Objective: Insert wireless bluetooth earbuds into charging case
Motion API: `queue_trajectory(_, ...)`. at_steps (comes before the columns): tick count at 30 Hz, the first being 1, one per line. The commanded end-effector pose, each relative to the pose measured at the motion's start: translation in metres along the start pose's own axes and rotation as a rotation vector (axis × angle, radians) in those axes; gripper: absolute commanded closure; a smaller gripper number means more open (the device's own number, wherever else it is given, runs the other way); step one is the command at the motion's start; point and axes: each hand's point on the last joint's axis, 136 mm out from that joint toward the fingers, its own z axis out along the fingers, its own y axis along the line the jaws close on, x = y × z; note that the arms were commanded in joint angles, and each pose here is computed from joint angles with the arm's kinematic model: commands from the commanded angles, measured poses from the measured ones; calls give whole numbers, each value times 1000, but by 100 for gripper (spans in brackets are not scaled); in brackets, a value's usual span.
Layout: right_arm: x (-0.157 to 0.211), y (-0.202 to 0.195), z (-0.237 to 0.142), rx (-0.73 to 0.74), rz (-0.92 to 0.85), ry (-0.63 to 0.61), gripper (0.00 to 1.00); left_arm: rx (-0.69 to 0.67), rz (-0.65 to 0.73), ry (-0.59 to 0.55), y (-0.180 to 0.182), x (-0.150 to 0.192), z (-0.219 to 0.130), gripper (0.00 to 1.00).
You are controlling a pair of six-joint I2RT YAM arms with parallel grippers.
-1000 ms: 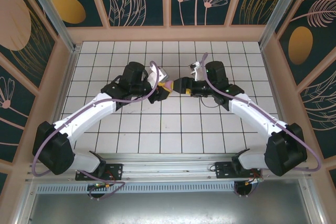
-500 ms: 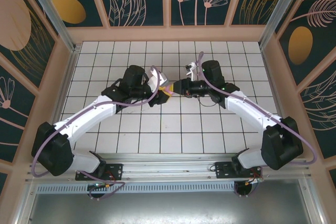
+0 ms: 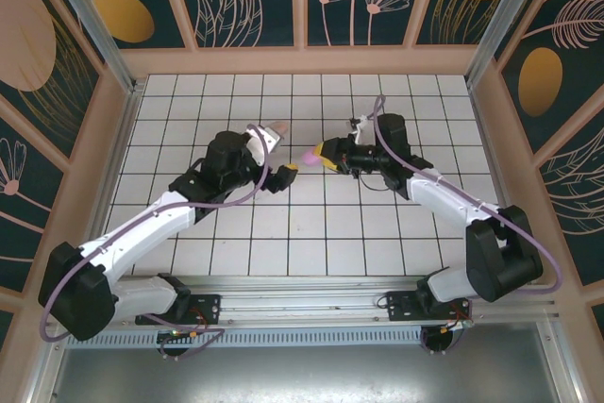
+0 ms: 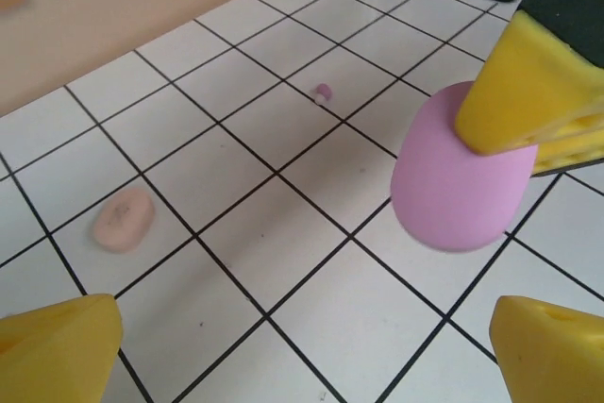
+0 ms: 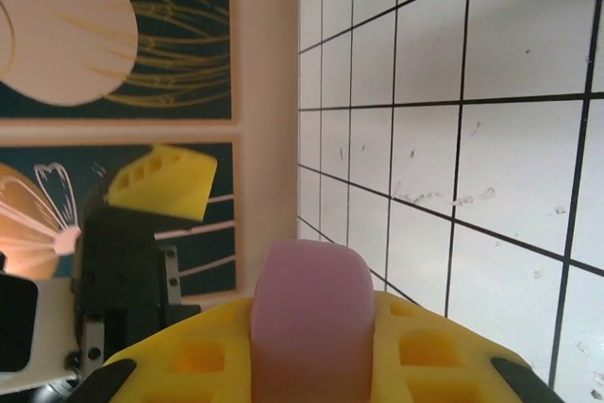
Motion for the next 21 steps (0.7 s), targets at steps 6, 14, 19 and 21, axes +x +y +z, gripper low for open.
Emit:
queue_trajectory(6, -7, 61, -16, -238, 45, -56, 80, 324, -165, -377, -40, -47, -35, 2)
queue_trajectory(14, -4, 86, -24, -301, 42, -63, 78, 512, -111, -462, -63, -67, -39, 14)
queue_trajectory(19, 3, 100, -29, -334, 34, -67, 78, 527, -114, -482, -60, -80, -32, 21)
queue_trajectory(21, 5, 104, -32, -347, 31, -72, 78, 539, -108, -493, -61, -84, -31, 25)
